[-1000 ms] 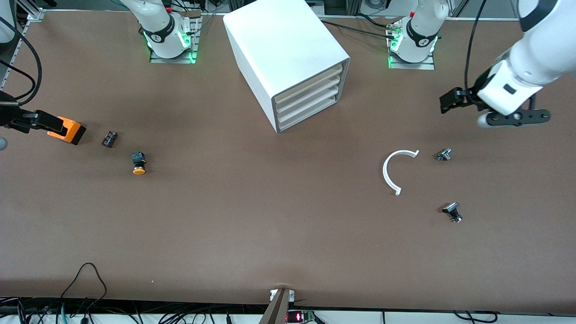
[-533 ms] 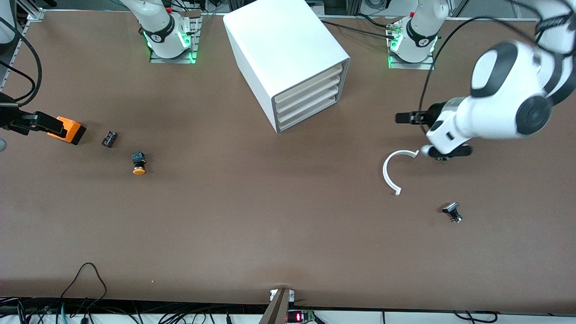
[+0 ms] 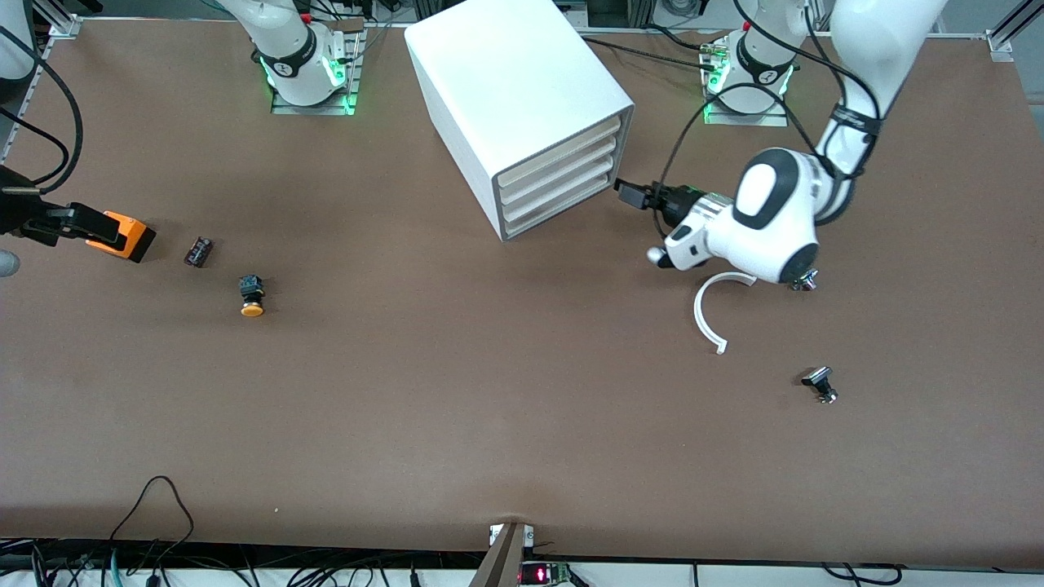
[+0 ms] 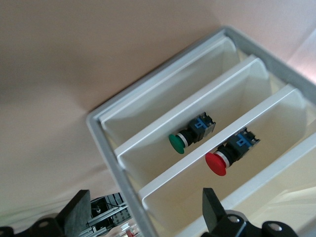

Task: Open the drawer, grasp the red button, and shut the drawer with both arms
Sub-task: 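Reach the left gripper to the cabinet's lowest drawer handle, then pull the drawer open with the left gripper while the right gripper approaches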

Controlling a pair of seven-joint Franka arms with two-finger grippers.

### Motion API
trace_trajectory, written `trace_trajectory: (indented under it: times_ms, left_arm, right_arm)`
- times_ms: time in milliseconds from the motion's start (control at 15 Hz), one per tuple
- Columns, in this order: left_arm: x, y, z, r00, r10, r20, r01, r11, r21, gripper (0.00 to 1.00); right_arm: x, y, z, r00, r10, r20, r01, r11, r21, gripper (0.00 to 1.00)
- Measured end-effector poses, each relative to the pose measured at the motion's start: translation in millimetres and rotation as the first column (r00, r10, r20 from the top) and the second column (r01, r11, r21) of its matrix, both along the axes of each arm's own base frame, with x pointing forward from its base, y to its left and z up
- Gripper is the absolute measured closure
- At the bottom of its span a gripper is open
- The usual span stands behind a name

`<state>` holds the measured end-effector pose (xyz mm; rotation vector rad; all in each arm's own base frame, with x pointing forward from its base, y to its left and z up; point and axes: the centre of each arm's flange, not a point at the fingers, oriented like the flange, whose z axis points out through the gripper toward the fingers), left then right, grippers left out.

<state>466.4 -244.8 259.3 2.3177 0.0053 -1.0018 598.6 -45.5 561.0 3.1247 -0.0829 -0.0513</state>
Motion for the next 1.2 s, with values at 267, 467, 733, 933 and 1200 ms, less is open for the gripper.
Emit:
trace_trajectory:
  times_ms: [267, 467, 733, 933, 1200]
  left_arm:
    - [-36, -38, -17, 0.999, -0.034, 0.032, 0.035, 0.998, -0.055, 0.02]
    - [-51, -55, -18, 0.997, -0.070, 0.040, 0.073, 0.995, -0.073, 0.08]
    - [-59, -59, -26, 0.994, -0.079, 0.081, 0.085, 0.993, -0.080, 0.39]
    - [-60, -60, -25, 0.990, -0.097, 0.103, 0.108, 0.988, -0.109, 0.62]
    - [-25, -23, -23, 0.990, -0.020, 0.142, 0.034, 0.994, -0.101, 0.62]
  right_arm:
    - [3, 14, -6, 1.000, 0.024, -0.010, -0.024, 1.000, 0.001, 0.00]
    - [8, 15, -14, 1.000, 0.026, -0.012, -0.026, 1.000, 0.001, 0.00]
    - [10, 15, -18, 0.999, 0.027, -0.016, -0.027, 1.000, 0.001, 0.00]
    - [11, 30, -18, 0.999, 0.049, -0.015, -0.049, 0.999, 0.007, 0.00]
    - [15, 107, -27, 0.985, 0.172, -0.002, -0.172, 0.985, 0.010, 0.00]
